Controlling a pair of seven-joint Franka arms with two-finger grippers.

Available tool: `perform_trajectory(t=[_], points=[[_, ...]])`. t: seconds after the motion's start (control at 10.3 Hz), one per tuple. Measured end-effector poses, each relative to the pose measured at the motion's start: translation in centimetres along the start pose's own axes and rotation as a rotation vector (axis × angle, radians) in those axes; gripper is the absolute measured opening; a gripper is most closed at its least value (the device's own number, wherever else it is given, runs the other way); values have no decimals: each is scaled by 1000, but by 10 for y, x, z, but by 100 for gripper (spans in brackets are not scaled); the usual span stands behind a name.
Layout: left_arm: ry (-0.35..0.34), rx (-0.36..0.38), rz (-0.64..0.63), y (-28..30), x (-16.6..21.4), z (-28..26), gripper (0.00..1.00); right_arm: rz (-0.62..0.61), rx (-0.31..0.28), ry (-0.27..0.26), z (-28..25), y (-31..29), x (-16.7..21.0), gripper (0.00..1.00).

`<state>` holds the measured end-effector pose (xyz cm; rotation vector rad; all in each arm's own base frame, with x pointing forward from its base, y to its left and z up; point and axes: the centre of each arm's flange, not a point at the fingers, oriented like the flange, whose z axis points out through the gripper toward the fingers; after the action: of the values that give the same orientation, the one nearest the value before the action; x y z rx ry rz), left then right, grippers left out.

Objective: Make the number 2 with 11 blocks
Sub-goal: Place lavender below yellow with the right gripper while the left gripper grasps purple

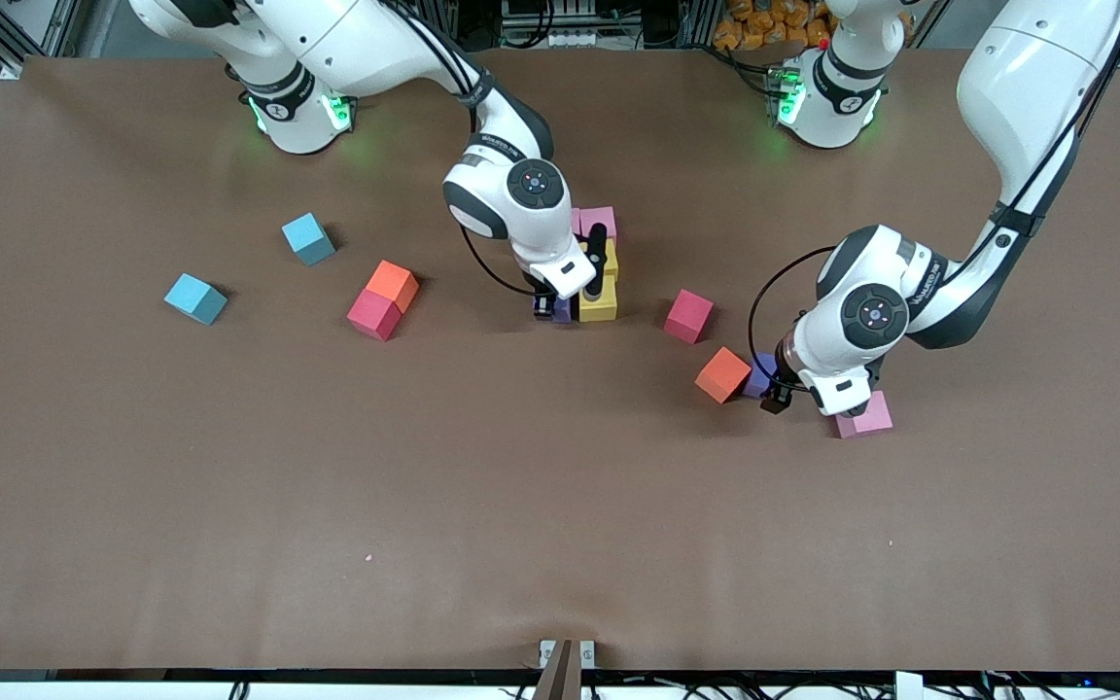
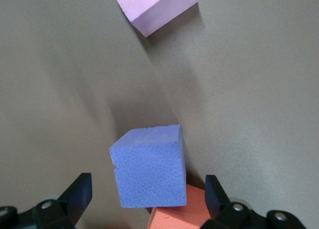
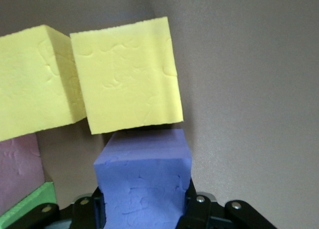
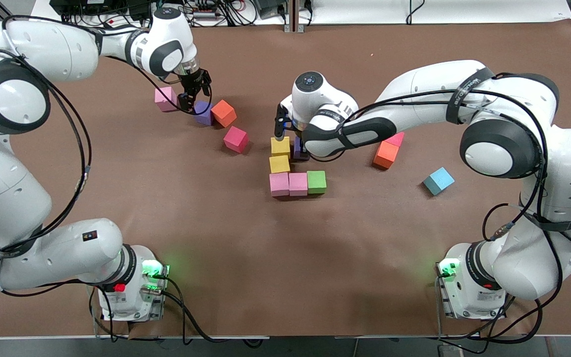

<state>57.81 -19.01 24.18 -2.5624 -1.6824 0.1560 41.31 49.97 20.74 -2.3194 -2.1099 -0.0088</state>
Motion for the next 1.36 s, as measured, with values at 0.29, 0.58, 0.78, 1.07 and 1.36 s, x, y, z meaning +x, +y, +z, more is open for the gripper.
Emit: perform_trajectory(t=[0.29,0.58,0.78,1.07,1.36], points=[[-7,10,-9,-1,3,6,100,-3,-2,6,0,-1,2,58],[-23,32,-11,-2,4,20,100,1,-13,24,1,2,3,58],[-32,44,-13,-3,5,28,100,3,-20,33,1,4,3,58],[-38,51,-18,-4,7,33,100,1,-22,32,1,3,4,58],[-39,47,-22,-2,10,33,100,9,-25,33,1,-2,9,58]])
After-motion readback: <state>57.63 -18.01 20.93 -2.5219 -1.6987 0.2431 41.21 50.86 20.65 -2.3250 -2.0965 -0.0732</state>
